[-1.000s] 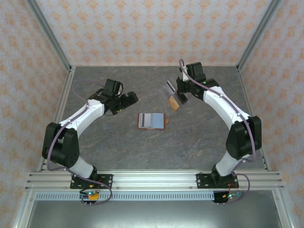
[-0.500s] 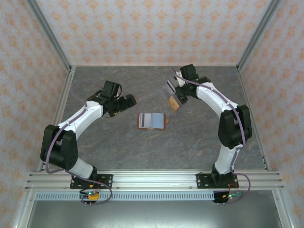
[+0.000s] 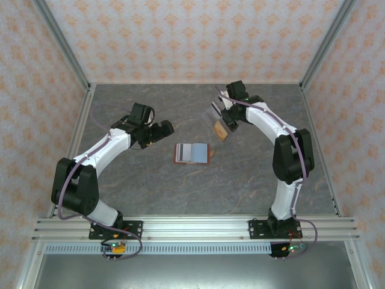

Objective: Take the credit cards out of the card holder

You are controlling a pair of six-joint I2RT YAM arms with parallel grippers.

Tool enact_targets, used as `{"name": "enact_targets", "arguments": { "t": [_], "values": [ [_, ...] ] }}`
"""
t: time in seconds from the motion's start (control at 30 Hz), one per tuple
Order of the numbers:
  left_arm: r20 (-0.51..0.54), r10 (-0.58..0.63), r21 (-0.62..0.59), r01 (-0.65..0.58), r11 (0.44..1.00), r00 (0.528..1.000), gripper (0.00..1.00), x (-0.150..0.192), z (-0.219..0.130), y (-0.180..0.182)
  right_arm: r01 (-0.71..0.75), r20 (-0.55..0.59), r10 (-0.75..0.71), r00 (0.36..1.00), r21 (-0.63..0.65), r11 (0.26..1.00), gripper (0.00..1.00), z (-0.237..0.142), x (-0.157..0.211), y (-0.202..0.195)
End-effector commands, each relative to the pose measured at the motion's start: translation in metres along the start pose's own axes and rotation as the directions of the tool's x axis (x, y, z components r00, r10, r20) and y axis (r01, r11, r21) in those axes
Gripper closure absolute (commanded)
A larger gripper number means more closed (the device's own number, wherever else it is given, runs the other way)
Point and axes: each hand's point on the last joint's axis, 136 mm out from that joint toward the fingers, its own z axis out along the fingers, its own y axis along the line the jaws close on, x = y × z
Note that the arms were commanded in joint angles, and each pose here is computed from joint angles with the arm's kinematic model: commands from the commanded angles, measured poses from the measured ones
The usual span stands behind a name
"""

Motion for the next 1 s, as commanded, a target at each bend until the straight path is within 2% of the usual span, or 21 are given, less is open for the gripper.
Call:
{"name": "enact_targets", "arguments": {
  "t": [0.0, 0.1, 0.47, 0.8, 0.97],
  "values": [
    [0.012, -0.013, 0.032, 0.013, 0.999, 1.000, 0.00, -0.003, -0.004, -0.005, 0.012, -0.058, -0.011, 0.998, 0.032, 0.999, 0.97, 0.002, 0.011, -0.010],
    [0.012, -0.015, 0.038, 0.015, 0.999, 1.000, 0.00, -0.003, -0.004, -0.007, 0.014, -0.061, -0.012, 0.998, 0.031, 0.999, 0.95, 0.002, 0.012, -0.010],
    [-0.001, -0.021, 0.048, 0.021, 0.999, 1.000, 0.00, -0.002, 0.000, -0.008, 0.031, -0.038, -0.029, 0.999, 0.029, 0.999, 1.00, -0.015, 0.013, -0.010],
    [-0.014, -0.020, 0.049, 0.020, 0.999, 1.000, 0.00, 0.000, 0.003, -0.008, 0.043, -0.059, -0.041, 0.997, 0.029, 0.999, 1.00, -0.010, 0.020, -0.009],
    [-0.019, -0.020, 0.050, 0.021, 0.999, 1.000, 0.00, 0.001, 0.004, -0.008, 0.032, -0.054, -0.030, 0.998, 0.047, 0.998, 0.86, -0.009, 0.017, -0.012]
  ]
}}
